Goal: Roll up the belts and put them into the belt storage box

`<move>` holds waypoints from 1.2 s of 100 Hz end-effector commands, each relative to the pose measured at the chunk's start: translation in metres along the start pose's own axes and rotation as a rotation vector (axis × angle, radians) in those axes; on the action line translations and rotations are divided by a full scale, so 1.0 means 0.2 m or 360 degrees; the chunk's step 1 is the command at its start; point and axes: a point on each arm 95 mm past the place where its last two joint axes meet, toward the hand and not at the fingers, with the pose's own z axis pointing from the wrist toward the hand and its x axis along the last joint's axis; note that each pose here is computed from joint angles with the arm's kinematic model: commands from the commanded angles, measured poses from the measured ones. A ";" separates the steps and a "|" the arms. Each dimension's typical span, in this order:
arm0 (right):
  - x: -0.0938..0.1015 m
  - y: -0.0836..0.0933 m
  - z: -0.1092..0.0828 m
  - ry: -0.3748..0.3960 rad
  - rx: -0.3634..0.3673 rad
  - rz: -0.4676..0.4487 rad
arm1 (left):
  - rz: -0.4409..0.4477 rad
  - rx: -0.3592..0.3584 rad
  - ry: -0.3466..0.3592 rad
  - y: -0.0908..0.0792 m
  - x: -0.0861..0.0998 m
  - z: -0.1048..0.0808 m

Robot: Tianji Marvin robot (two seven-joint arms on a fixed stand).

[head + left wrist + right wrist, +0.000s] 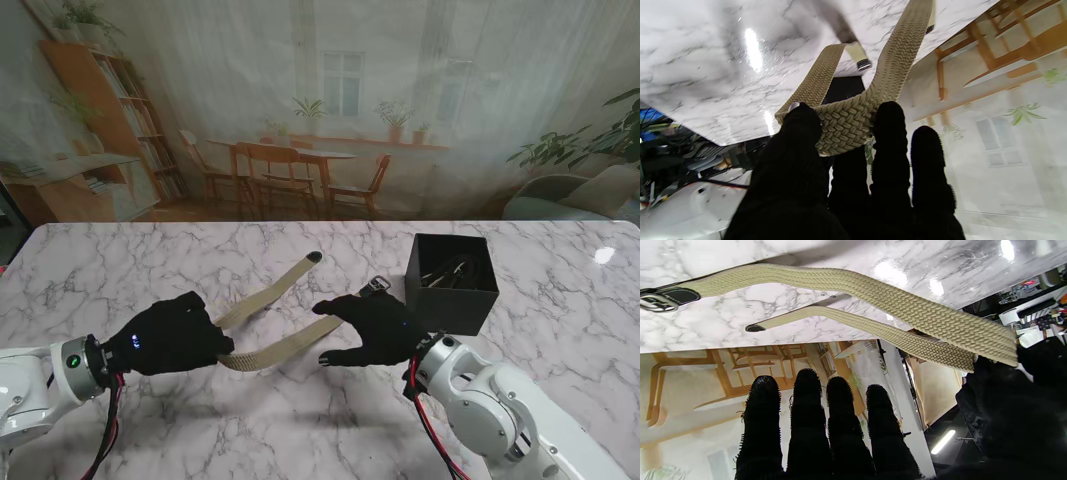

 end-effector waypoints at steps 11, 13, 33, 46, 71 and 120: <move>0.00 0.00 0.12 0.0048 0.0017 0.0084 | 0.0015 0.0051 0.0085 -0.06 0.03 0.09; 0.00 0.00 0.13 0.0054 0.0026 0.0104 | 0.0011 0.0057 0.0092 -0.07 0.03 0.09; 0.02 -0.04 0.20 0.0103 0.0108 0.0186 | -0.0016 0.0085 0.0130 -0.08 0.05 0.12; 0.04 -0.07 0.22 0.0138 0.0165 0.0246 | -0.0010 0.0085 0.0135 -0.08 0.05 0.12; 0.06 -0.09 0.23 0.0183 0.0249 0.0331 | -0.0004 0.0090 0.0114 -0.08 0.04 0.12; 0.05 -0.08 0.13 0.0152 0.0233 0.0390 | 0.0029 -0.0053 -0.0003 -0.02 -0.02 0.06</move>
